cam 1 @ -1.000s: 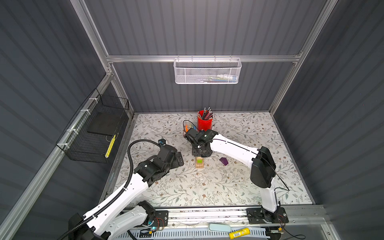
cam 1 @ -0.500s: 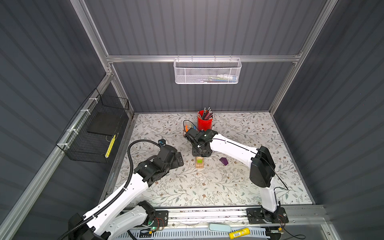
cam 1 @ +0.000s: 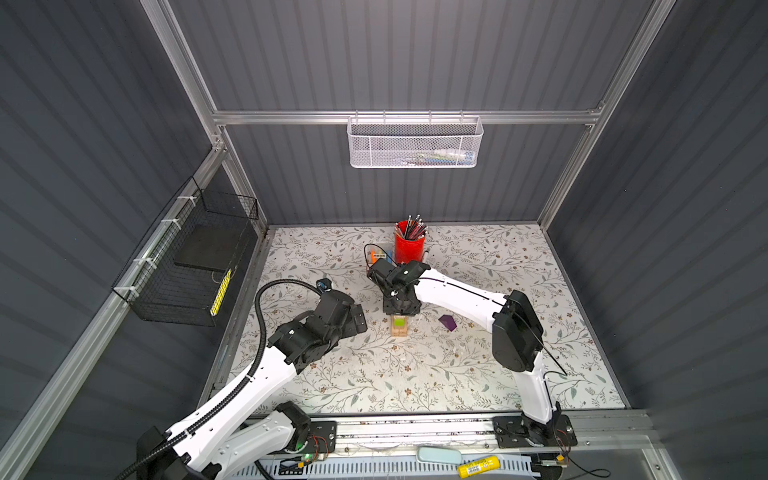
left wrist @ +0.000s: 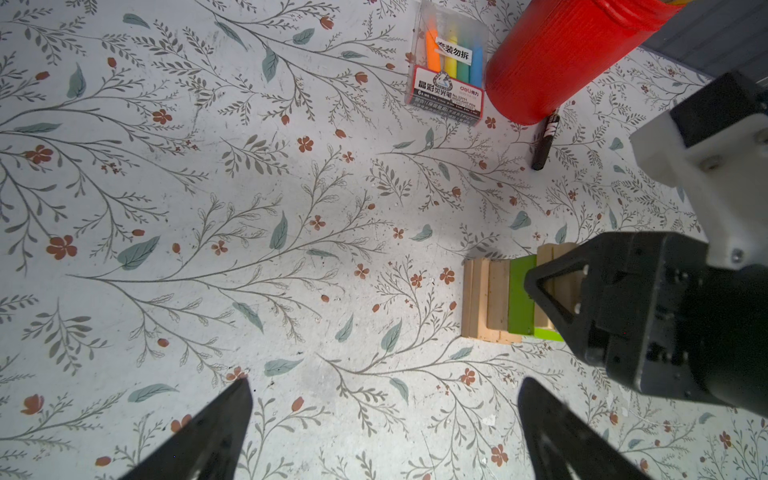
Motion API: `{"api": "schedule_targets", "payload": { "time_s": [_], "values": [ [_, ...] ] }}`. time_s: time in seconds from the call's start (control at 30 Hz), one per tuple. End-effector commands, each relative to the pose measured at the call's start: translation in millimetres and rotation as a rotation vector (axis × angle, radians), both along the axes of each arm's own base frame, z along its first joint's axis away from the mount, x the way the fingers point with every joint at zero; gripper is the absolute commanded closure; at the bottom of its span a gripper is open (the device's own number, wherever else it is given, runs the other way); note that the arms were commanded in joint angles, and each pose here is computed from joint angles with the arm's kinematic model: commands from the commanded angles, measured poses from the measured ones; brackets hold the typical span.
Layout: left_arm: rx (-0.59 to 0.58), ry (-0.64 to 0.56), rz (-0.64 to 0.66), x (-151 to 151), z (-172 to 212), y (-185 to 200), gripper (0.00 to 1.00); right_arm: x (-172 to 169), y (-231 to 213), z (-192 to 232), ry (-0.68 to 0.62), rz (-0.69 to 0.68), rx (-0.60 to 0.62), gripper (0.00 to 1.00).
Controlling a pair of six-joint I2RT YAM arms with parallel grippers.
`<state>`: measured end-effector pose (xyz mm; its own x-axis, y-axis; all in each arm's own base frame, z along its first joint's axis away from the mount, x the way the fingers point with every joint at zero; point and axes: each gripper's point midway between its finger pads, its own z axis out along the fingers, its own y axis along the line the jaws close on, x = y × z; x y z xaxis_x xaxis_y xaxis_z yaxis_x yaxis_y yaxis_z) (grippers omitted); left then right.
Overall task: Build the wood block tower
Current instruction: 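Lower the wooden block upright against the cluster with the right gripper, then open the right gripper and lift it off the blocks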
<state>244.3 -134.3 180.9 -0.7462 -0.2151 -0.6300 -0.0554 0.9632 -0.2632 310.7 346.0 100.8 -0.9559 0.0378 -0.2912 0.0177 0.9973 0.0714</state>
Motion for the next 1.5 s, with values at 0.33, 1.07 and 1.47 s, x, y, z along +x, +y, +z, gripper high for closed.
{"api": "schedule_targets", "payload": {
  "time_s": [0.33, 1.07, 1.47],
  "values": [
    [0.031, 0.01, 0.001, 0, -3, 5, 0.0, 5, -3, -2, 0.001, -0.009, -0.031, 0.66],
    [0.03, 0.011, 0.0, -1, -2, 6, 0.0, 6, 0, 2, -0.003, 0.002, -0.014, 0.63],
    [0.03, -0.008, -0.019, 1, 11, 3, 0.0, 4, 9, 46, -0.061, 0.055, 0.088, 0.46]
  ]
}}
